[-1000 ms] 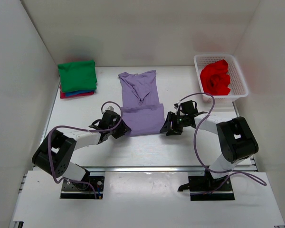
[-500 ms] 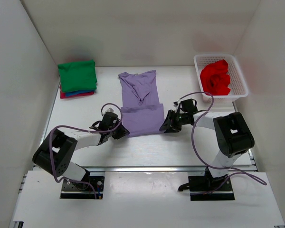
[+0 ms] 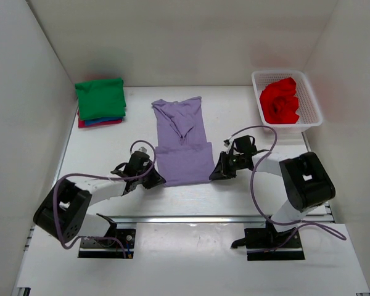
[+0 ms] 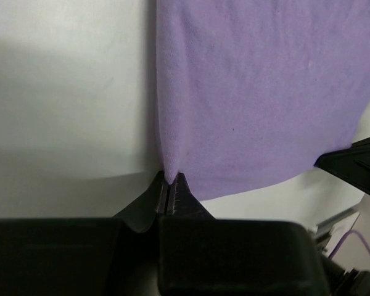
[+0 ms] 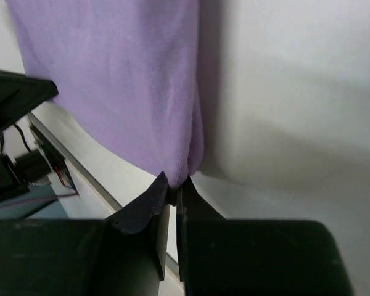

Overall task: Fold and stack the t-shirts
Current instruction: Grab one side of the 2/3 rectangular tshirt with both arms, then fold the long partially folded tshirt into a neat square

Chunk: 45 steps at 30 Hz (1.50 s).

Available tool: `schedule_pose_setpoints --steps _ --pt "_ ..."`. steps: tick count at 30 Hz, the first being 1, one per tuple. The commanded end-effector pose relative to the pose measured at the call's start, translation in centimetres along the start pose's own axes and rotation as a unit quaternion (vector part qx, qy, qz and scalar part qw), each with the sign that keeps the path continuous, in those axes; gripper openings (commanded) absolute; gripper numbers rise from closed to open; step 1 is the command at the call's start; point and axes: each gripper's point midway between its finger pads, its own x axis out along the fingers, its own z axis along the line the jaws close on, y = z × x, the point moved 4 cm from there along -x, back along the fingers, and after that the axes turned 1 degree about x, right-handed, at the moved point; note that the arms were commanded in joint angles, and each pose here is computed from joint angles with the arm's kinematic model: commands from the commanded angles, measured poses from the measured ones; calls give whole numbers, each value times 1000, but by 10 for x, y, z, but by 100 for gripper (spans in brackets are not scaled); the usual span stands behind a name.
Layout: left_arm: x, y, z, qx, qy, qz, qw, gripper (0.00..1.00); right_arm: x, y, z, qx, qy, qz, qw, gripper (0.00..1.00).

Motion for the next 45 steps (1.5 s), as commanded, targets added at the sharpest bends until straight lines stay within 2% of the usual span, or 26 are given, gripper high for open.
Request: schedule_pose_setpoints --steps 1,8,19,22,27,35,45 --pt "-22 32 28 19 -37 55 998 0 -13 28 6 -34 11 23 999 0" --pt "-62 70 50 26 -29 103 994 0 -35 96 10 -27 7 59 998 1" --pt "-117 84 52 -19 29 79 996 0 -53 164 30 12 -43 91 995 0" --pt "-129 86 51 -29 43 91 995 0 -58 177 34 24 -59 102 993 0" --pt "-154 85 52 -33 32 97 994 0 -73 183 43 44 -78 116 989 0" --pt "-188 68 30 -22 53 103 993 0 -96 173 63 49 -91 136 985 0" --pt "-166 41 -9 -12 82 100 992 0 -110 110 88 26 -105 108 988 0"
